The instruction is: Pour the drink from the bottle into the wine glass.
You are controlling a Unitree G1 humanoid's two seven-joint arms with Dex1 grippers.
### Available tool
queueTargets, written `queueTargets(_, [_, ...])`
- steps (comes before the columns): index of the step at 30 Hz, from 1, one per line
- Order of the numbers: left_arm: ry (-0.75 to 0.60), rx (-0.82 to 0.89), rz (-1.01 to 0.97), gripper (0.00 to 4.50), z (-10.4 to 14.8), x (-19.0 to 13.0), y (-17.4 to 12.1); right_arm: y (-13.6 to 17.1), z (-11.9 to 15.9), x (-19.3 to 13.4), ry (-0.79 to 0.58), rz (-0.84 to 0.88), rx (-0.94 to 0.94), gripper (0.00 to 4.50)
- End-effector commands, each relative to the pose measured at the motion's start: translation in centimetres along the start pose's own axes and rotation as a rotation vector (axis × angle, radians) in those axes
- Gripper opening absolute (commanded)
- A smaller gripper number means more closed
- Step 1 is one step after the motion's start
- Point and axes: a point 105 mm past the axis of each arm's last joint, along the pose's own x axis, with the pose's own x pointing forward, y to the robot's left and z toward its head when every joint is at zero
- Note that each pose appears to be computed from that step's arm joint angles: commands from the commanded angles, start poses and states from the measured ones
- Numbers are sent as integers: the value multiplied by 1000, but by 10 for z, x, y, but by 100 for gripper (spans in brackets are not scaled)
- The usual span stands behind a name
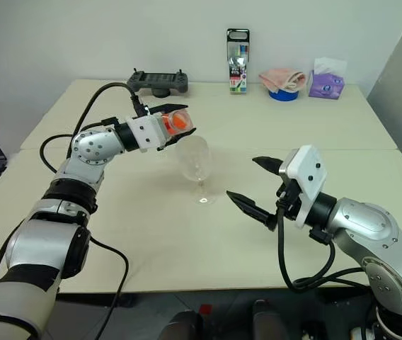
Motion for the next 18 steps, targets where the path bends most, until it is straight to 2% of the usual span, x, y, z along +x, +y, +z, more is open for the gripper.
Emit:
queueTargets(1, [-50, 112, 77, 213, 16, 1, 27, 6, 9, 0, -28, 14, -44, 450])
queueTargets(18, [-55, 324, 83, 213, 21, -3, 31, -1, 1, -1, 9, -14, -18, 450])
